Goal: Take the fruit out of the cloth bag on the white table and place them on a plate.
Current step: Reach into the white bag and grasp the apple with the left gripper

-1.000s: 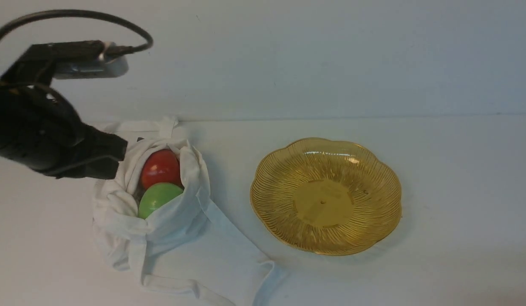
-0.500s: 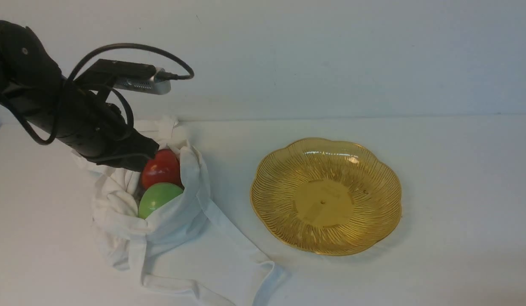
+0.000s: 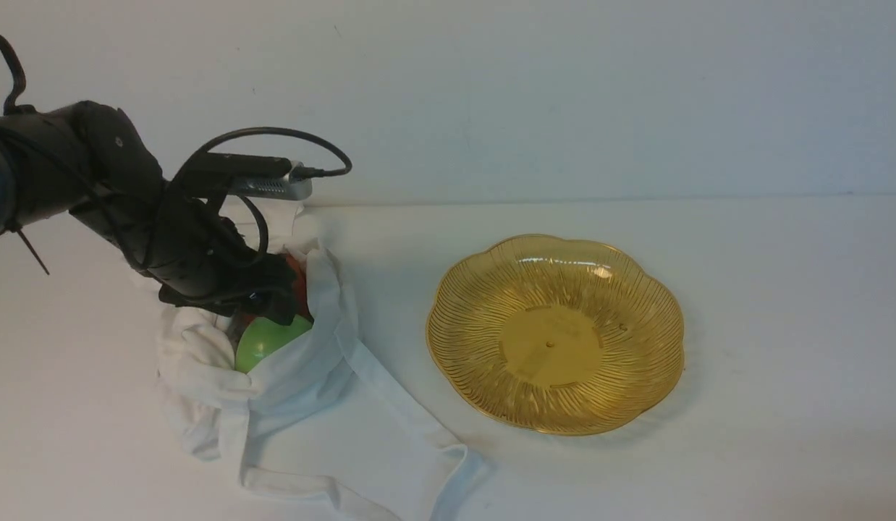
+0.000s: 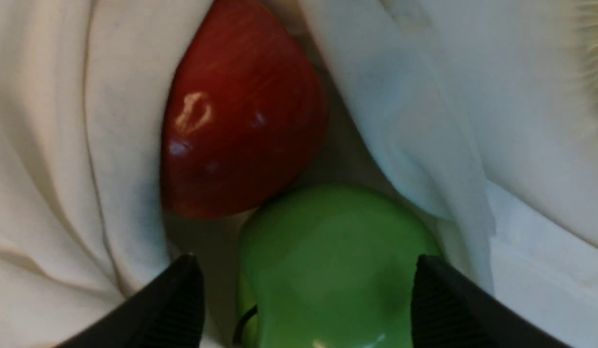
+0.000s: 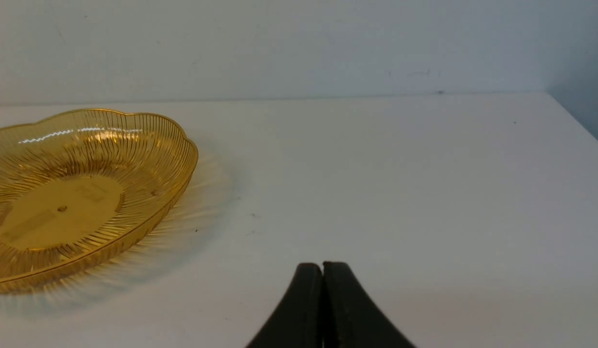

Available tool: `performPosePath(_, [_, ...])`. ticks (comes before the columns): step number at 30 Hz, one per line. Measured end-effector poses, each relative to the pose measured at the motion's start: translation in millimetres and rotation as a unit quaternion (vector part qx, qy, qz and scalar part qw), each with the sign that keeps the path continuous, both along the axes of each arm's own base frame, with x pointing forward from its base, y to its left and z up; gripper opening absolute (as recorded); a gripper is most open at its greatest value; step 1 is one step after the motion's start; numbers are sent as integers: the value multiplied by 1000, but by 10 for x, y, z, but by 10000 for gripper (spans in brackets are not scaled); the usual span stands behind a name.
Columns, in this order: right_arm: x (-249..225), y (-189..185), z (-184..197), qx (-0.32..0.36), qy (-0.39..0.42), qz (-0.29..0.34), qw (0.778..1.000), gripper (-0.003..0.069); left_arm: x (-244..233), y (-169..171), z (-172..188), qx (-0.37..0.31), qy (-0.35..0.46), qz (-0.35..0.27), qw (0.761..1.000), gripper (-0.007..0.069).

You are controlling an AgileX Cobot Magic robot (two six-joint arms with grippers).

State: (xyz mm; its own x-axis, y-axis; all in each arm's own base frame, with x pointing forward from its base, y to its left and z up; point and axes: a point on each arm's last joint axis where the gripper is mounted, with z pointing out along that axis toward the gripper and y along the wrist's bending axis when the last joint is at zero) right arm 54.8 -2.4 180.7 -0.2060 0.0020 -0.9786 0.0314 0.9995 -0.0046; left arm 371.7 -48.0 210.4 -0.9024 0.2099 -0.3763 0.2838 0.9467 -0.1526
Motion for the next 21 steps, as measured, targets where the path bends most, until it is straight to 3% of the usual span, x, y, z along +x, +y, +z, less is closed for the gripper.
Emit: performPosePath(21, [0, 0, 0, 0, 0, 0, 1000, -15, 46, -36, -190, -33, 41, 47, 997, 542])
